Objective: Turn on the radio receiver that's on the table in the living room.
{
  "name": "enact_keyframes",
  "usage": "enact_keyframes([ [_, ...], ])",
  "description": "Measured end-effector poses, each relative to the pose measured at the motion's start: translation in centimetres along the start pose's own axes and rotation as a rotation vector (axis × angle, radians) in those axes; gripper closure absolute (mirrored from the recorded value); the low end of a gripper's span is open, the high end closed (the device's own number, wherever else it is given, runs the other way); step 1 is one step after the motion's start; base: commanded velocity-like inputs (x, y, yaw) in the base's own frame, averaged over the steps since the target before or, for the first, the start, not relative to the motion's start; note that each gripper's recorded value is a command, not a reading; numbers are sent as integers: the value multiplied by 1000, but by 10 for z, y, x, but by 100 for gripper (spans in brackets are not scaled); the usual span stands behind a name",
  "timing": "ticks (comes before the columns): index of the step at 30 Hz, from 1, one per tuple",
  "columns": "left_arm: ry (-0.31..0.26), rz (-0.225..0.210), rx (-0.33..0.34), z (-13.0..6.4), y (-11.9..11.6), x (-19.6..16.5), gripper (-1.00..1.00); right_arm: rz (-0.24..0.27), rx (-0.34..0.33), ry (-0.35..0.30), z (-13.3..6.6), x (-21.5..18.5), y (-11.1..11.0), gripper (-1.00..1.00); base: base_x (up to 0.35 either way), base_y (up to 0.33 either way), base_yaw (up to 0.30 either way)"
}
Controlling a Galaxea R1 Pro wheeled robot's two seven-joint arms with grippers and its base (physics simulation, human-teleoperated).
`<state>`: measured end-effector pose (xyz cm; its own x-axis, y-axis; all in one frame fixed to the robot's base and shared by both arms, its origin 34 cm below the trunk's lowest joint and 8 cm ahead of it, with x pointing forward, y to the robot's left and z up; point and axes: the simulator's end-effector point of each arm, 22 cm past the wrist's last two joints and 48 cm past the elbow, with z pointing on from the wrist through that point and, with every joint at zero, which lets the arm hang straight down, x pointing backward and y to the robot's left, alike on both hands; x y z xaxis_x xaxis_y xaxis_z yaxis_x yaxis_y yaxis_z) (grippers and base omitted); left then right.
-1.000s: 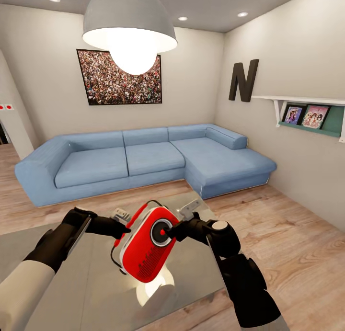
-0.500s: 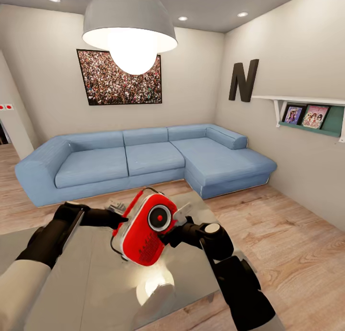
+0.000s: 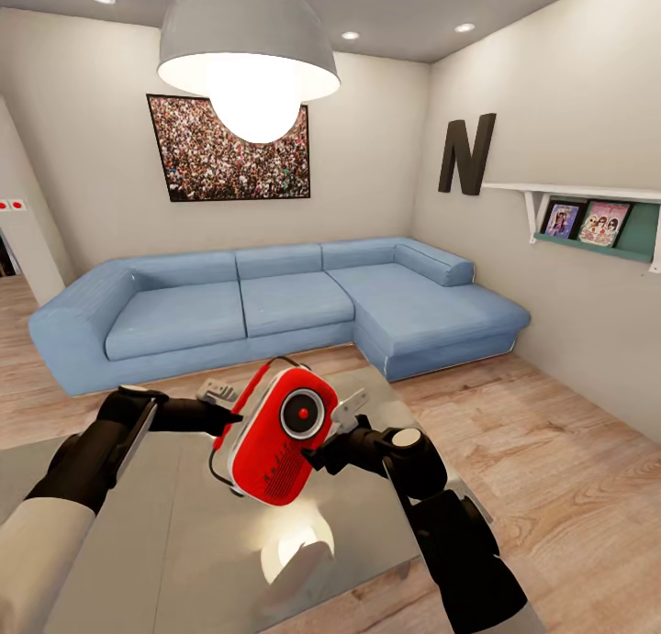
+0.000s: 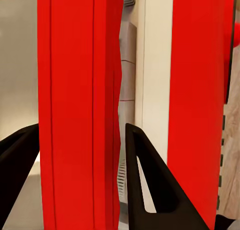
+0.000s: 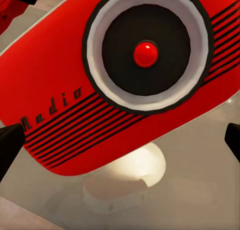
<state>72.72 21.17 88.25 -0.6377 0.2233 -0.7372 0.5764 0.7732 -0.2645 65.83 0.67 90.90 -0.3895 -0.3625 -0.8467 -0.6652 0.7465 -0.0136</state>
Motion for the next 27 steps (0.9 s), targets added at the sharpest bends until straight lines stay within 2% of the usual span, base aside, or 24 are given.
enact_keyframes([
  [18, 22, -11, 6, 5, -2, 16, 100, -1, 4, 1, 0, 0, -1, -100, 0, 0, 0],
  [19, 22, -11, 6, 5, -2, 16, 100, -1, 4, 1, 0, 0, -1, 100, 0, 0, 0],
  [27, 26, -13, 6, 6, -2, 19, 100, -2, 6, -1, 0, 0, -1, 100, 0, 0, 0],
])
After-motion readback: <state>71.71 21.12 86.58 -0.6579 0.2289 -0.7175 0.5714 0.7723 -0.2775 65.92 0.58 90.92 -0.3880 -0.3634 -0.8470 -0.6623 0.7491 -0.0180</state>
